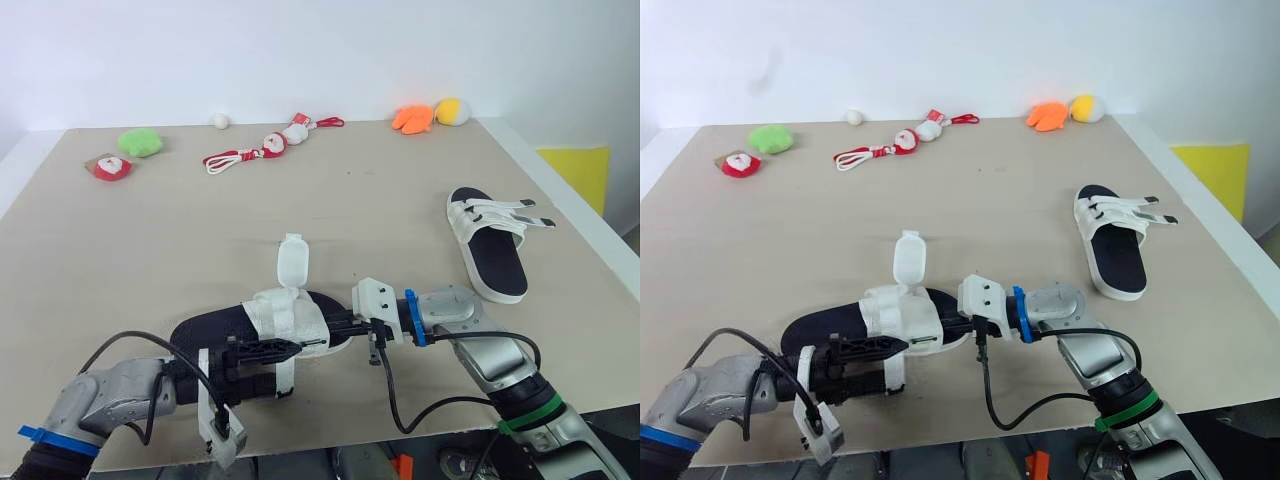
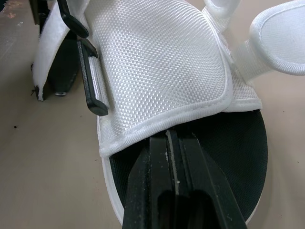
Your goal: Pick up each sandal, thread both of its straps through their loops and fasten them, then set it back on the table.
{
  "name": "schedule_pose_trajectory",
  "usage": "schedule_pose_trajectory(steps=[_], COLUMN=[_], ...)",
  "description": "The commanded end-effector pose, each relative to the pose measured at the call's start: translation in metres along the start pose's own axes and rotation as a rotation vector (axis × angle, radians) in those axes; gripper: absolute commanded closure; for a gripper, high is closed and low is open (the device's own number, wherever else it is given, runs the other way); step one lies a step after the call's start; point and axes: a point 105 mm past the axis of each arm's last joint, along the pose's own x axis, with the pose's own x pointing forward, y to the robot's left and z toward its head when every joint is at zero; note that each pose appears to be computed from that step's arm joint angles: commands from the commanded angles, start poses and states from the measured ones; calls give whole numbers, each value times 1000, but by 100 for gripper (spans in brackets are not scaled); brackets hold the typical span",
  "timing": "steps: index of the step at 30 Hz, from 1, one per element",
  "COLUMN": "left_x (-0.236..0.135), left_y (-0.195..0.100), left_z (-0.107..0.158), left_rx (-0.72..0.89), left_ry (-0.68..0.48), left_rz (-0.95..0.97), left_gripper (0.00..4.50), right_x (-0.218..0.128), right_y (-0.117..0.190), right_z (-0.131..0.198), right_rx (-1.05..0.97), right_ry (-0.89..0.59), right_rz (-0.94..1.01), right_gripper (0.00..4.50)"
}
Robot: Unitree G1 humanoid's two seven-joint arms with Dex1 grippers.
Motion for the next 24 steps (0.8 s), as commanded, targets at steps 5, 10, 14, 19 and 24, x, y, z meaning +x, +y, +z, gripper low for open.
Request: schedule_pose_trajectory(steps=[5,10,14,19,24], left_x=[-2,-6,-6,-5,-4], left_y=[4,-1,-3,-6,-7], left_z=[3,15,22,22,22], left_rx=[19,1,-8,-16,-21], left_ry=[-3,-72,-111,-112,-115], left_rz=[26,32,29,10,6], left_gripper=[6,6,65,287,444], right_x=[1,3,3,2,1], right_y=[4,5,5,5,5], right_z=[-15,-13,-14,-14,-14], right_rx=[36,34,35,37,38], right_ry=[63,58,58,58,61], right_rz=[13,17,18,13,8], right_gripper=[450,450,450,450,450])
